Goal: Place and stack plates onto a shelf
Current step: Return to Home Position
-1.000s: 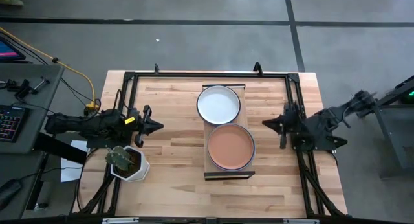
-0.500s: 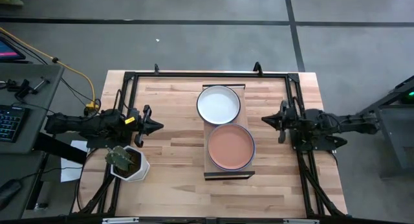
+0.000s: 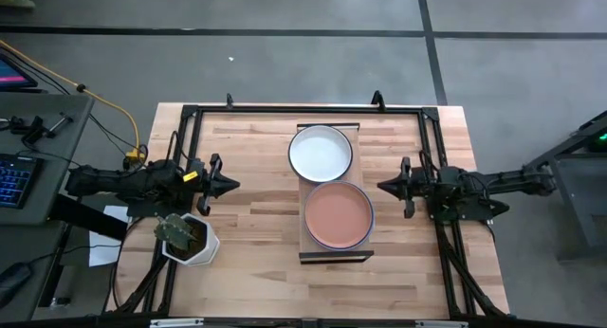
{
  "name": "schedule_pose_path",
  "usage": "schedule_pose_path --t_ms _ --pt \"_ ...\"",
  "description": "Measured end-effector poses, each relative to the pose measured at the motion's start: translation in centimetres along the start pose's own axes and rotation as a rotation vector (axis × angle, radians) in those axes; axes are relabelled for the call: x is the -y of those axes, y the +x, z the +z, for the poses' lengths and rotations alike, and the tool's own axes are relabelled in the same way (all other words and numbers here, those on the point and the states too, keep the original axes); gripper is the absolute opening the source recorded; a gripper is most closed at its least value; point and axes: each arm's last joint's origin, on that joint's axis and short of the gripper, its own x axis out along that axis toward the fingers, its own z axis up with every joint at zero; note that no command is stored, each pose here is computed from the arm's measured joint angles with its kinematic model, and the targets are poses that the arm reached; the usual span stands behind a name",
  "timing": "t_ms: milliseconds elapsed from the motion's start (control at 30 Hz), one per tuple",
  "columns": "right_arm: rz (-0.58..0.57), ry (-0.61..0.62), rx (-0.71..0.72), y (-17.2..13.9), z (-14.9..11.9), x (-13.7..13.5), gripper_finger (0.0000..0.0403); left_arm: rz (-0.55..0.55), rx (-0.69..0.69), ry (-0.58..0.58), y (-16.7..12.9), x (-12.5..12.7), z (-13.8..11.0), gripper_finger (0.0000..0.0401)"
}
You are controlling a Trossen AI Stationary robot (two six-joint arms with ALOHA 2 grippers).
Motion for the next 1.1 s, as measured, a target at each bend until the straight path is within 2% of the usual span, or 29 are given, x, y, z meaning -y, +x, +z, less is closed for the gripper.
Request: schedule_pose_path --t_ms 100,267,400,567,700,967,1100 --pt "-0.009 0.029 -0.003 0.0 0.0 0.0 0.0 0.0 0.0 0.0 0.0 0.0 0.0 0.0001" --pt "-0.011 0.002 -0.003 0.0 0.0 0.0 0.0 0.0 0.0 0.0 0.0 0.0 0.0 0.0001" --pt "-0.011 0.042 -0.003 0.0 0.0 0.0 0.0 0.001 -0.007 0.0 0.0 0.0 -0.1 0.0001" --pt "-0.011 0.092 -0.003 0.0 -0.1 0.0 0.0 0.017 -0.086 0.001 -0.5 -0.2 -1.0 0.0001" --pt "-0.01 0.12 0.0 0.0 0.0 0.0 0.0 0.01 -0.052 0.001 -0.6 -0.1 -0.7 0.0001" --pt "0.024 0.139 0.135 -0.8 1.1 0.0 0.0 0.014 -0.07 0.001 -0.6 -0.2 -0.9 0.0001" --pt "0.024 0.139 0.132 -0.8 1.1 0.0 0.0 0.014 -0.071 0.001 -0.6 -0.2 -0.9 0.0001"
